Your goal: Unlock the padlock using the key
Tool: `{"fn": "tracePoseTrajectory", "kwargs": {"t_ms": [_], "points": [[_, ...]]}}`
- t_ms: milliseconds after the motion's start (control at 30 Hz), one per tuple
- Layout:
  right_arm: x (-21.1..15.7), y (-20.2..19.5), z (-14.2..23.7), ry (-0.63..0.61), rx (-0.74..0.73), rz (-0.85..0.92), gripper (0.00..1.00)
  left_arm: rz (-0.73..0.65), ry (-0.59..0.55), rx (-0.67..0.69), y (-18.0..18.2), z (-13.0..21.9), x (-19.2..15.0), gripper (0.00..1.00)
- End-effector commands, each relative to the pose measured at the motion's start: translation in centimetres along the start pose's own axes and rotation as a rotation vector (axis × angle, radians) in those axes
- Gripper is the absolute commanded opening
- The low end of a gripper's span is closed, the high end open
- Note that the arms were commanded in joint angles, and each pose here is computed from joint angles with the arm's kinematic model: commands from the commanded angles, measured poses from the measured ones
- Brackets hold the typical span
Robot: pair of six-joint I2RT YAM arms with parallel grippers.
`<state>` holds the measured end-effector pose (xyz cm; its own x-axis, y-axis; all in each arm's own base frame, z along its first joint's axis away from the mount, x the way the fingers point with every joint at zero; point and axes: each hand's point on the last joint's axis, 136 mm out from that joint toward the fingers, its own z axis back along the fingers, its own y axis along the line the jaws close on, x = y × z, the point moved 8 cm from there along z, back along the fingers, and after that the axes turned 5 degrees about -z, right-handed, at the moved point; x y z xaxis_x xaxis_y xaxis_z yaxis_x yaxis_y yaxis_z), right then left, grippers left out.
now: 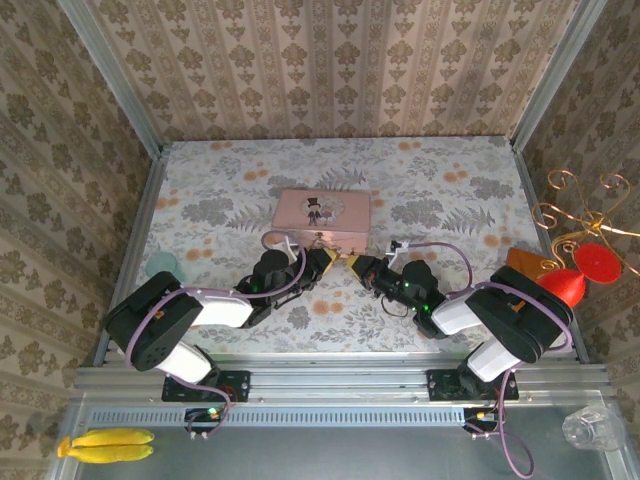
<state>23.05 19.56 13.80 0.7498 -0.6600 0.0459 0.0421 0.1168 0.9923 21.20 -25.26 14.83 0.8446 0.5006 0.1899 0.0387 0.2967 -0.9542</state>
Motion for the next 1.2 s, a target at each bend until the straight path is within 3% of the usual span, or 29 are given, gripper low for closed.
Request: {"fn": "tracePoseTrajectory", "kwargs": {"t_ms": [0,733,1167], "points": [[0.4,1.1,-0.4,-0.025,0.05,0.02,0.0,-0.06,0.016,-0.158,-3.5,0.4,0.0,0.0],[1.0,0.2,-1.3,-0.014,0.02,0.057,0.0,-0.056,0.037,-0.193,-4.3,0.2,-0.2,0.0],[-1.1,-0.2,-1.7,0.023,0.005,0.032,0.0,-0.056,0.028,-0.214,-4.7,-0.3,0.0,0.0]]}}
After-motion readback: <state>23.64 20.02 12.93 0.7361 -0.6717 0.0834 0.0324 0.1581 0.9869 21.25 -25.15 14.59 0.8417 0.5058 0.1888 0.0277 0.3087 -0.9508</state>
